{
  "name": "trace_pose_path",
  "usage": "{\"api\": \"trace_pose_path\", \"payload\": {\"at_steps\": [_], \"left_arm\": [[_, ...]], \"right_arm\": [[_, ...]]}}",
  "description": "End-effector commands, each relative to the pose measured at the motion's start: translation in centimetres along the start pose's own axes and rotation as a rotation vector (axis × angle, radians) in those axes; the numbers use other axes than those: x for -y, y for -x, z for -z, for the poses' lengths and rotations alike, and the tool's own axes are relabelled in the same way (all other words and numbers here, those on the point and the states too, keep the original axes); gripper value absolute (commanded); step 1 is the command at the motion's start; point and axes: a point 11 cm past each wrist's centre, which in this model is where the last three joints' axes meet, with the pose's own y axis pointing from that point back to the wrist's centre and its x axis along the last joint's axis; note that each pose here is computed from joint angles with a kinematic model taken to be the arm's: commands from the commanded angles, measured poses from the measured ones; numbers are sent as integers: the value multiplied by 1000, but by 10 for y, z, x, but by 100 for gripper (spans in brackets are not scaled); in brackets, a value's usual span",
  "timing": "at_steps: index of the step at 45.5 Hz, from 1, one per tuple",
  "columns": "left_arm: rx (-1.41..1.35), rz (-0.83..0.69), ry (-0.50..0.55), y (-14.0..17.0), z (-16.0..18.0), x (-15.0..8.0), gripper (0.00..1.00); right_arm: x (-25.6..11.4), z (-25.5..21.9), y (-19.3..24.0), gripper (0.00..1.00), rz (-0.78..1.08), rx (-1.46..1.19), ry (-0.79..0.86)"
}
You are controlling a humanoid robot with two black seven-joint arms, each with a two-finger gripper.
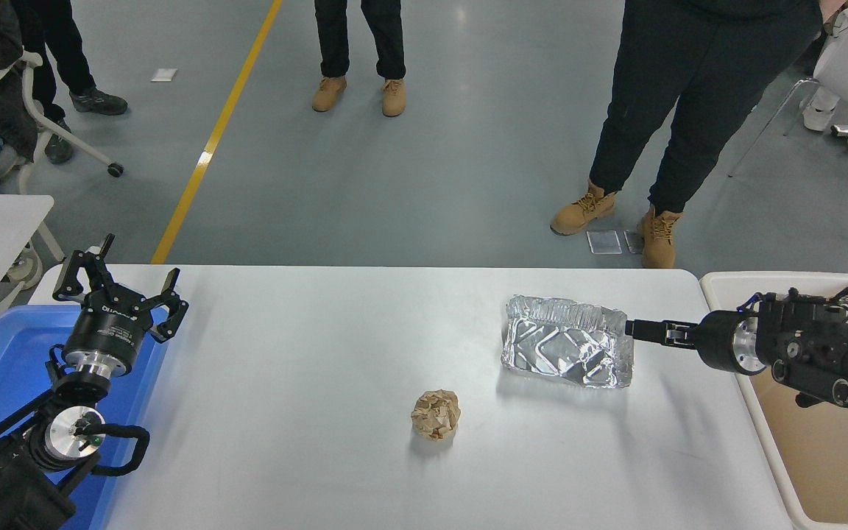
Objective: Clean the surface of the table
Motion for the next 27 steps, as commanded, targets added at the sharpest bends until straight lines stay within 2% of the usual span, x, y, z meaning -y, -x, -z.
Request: {"api": "trace_pose_path", "payload": {"at_steps": [1, 27], "left_arm": [[0, 1, 1, 0, 0, 0, 99], [0, -1, 0, 0, 0, 0, 99]], "right_arm": [[11, 5, 3, 85, 3, -29, 4], [26, -10, 30, 84, 6, -36, 67]]}}
